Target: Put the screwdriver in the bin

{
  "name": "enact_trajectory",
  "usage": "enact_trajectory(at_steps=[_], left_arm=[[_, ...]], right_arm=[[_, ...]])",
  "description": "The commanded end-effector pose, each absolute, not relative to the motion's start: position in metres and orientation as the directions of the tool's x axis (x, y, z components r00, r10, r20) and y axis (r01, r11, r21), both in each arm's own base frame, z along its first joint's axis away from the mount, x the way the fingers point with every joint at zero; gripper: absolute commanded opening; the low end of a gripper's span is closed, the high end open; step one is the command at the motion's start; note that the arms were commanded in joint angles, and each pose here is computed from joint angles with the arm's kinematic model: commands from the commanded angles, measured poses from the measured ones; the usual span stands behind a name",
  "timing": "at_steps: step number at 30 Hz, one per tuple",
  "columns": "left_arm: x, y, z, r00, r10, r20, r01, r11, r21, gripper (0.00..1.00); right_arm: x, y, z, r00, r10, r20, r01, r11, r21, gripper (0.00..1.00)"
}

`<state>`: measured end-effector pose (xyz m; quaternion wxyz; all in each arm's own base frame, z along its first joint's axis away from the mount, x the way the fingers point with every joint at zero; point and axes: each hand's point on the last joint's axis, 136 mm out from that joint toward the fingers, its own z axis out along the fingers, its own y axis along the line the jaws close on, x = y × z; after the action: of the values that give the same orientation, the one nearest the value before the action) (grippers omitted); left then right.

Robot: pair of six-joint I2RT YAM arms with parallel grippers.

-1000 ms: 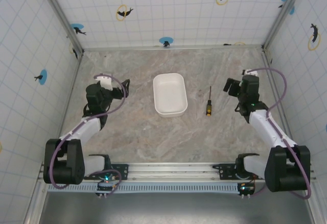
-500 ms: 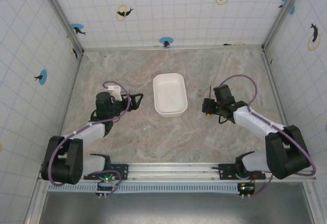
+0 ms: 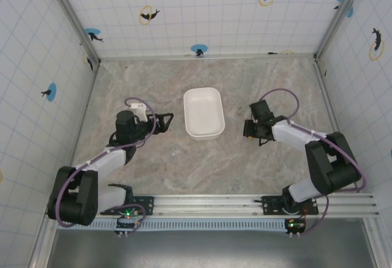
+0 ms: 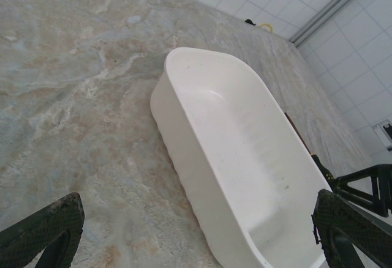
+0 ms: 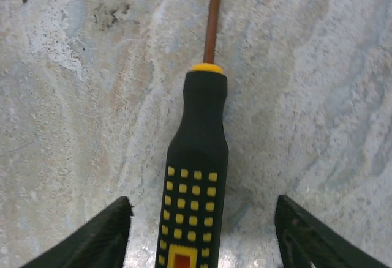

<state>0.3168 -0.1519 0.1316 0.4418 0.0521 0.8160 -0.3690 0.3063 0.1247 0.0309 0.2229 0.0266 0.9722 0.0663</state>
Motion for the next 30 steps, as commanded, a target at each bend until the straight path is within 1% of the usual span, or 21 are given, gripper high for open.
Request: enact_trajectory(at_steps=[1, 12, 17, 21, 26, 30], left_arm=[[0.314, -0.157, 0.134, -0.608, -0.236, -0.758, 0.422, 0.712, -0.561, 0.98], [0.316, -0.158, 0.131, -0.619, -0.227, -0.752, 0.419, 0.714, -0.561, 0.98], [0.314, -0.157, 0.131, -0.618, -0.229, -0.752, 0.417, 0.715, -0.56, 0.98], [0.312, -0.157, 0.132, -0.616, -0.221, -0.756, 0.42, 0.72, -0.552, 0.98], [0.311, -0.157, 0.135, -0.609, -0.221, -0.761, 0.424, 0.721, -0.548, 0.98], [0.31, -0.158, 0.135, -0.611, -0.224, -0.76, 0.428, 0.714, -0.554, 0.98]], right_arm=[[0.316, 0.128, 0.034, -0.899, 0.054, -0.435, 0.004, 0.993, 0.115, 0.59], [0.326, 0.133, 0.02, -0.914, 0.015, -0.405, -0.019, 0.996, 0.082, 0.44], [0.324, 0.134, 0.014, -0.923, 0.005, -0.384, -0.023, 0.997, 0.07, 0.32], [0.319, 0.132, 0.014, -0.926, 0.013, -0.378, -0.016, 0.997, 0.075, 0.24], [0.319, 0.134, 0.026, -0.918, 0.028, -0.395, -0.017, 0.994, 0.109, 0.13], [0.327, 0.14, 0.055, -0.896, 0.063, -0.44, -0.017, 0.984, 0.176, 0.09]])
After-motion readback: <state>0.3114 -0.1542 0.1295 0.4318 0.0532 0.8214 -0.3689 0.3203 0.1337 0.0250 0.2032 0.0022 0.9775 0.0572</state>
